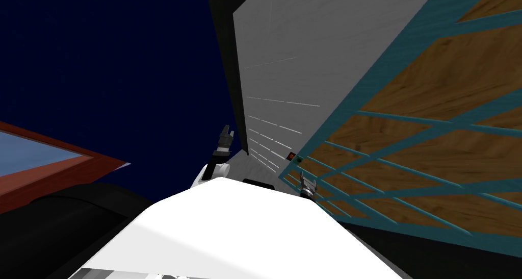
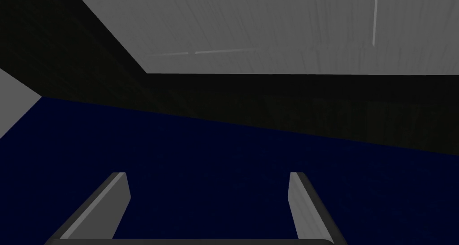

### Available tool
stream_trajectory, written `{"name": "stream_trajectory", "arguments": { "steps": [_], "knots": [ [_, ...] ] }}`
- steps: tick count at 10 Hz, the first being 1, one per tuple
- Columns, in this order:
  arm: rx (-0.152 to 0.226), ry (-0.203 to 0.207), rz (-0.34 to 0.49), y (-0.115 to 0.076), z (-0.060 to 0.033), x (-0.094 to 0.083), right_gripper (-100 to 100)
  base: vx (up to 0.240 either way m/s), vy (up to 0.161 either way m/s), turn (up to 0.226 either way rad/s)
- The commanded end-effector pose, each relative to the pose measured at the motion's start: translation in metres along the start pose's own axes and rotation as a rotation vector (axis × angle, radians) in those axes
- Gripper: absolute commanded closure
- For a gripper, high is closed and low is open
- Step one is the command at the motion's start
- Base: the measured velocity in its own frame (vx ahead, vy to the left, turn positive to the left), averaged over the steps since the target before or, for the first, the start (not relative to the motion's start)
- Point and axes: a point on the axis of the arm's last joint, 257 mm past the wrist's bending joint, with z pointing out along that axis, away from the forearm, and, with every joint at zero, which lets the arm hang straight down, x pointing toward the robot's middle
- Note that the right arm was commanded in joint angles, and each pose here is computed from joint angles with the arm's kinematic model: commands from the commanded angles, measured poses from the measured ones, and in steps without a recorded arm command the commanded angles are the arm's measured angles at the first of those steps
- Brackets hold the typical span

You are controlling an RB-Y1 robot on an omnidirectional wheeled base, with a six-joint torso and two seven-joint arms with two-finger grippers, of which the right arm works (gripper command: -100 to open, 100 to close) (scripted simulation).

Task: Pull the door open

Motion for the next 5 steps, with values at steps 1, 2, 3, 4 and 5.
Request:
{"name": "stream_trajectory", "arguments": {
  "steps": [1,2,3,4,5],
  "knots": [
    [-0.014,-0.018,0.009,0.010,0.0080,-0.006,-100,0.102,-0.017,0.062],
    [-0.032,-0.042,0.020,0.024,0.0167,-0.016,-100,0.173,-0.034,0.144],
    [-0.038,-0.050,0.024,0.029,0.0195,-0.020,-100,0.208,-0.053,0.099],
    [-0.056,-0.073,0.035,0.043,0.0276,-0.030,-100,0.233,-0.036,0.132],
    [-0.046,-0.062,0.029,0.035,0.0232,-0.026,-100,0.108,-0.016,0.037]
  ]
}}
